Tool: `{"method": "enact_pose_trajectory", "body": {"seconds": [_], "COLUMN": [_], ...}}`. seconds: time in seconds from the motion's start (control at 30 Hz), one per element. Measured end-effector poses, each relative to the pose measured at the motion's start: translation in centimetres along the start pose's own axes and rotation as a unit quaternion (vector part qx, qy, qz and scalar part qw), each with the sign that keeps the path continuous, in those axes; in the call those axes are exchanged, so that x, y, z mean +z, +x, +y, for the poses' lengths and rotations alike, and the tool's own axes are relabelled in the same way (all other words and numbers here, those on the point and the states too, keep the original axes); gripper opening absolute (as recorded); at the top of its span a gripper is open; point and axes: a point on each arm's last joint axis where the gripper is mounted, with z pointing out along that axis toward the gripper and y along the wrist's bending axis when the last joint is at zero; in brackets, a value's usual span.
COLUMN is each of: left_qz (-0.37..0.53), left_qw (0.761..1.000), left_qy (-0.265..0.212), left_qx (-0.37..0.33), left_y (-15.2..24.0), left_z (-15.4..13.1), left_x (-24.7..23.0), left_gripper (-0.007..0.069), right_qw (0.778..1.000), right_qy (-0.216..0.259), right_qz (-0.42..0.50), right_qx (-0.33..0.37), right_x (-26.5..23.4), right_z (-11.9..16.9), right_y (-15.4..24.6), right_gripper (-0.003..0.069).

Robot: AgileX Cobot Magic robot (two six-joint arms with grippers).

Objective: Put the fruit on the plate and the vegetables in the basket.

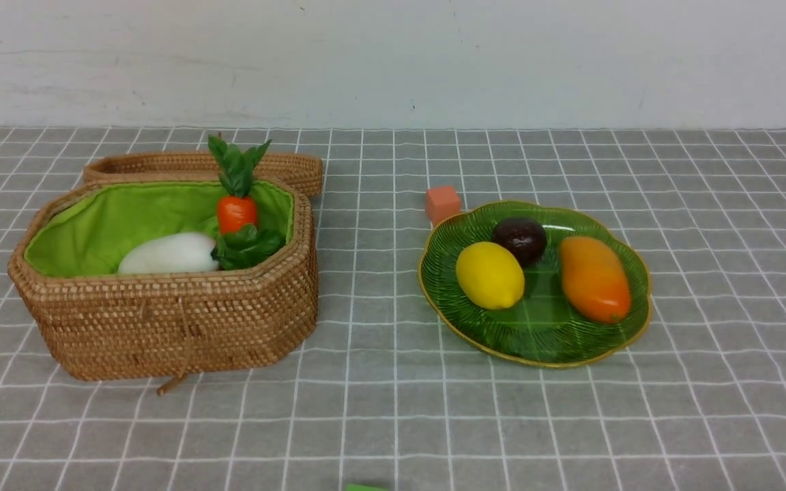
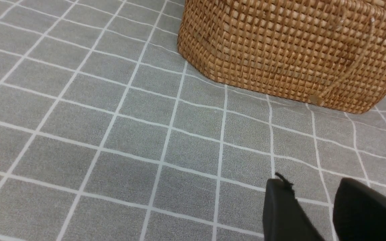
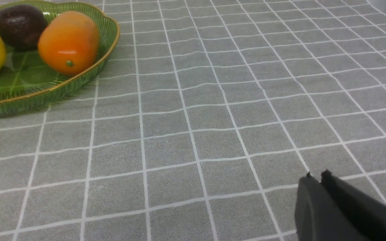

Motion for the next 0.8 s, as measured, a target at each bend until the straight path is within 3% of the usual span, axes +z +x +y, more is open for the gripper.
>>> {"method": "enact_pose_trajectory", "body": {"seconds": [0.8], "left_qz": [0.0], "left_qw": [1.0], "left_qy": [0.0], "left_qx": [0.0], "left_y": [0.0], "left_z": [0.0], "left_x": [0.0], "left_gripper": [0.0237], "right_qw": [1.0], "right_qy": [0.0], "right_qz": [0.0], "right_qx": [0.0], "right_x": [0.0], "right_z": [0.0], "right_y": [0.0], "right_gripper": [0.0056]}}
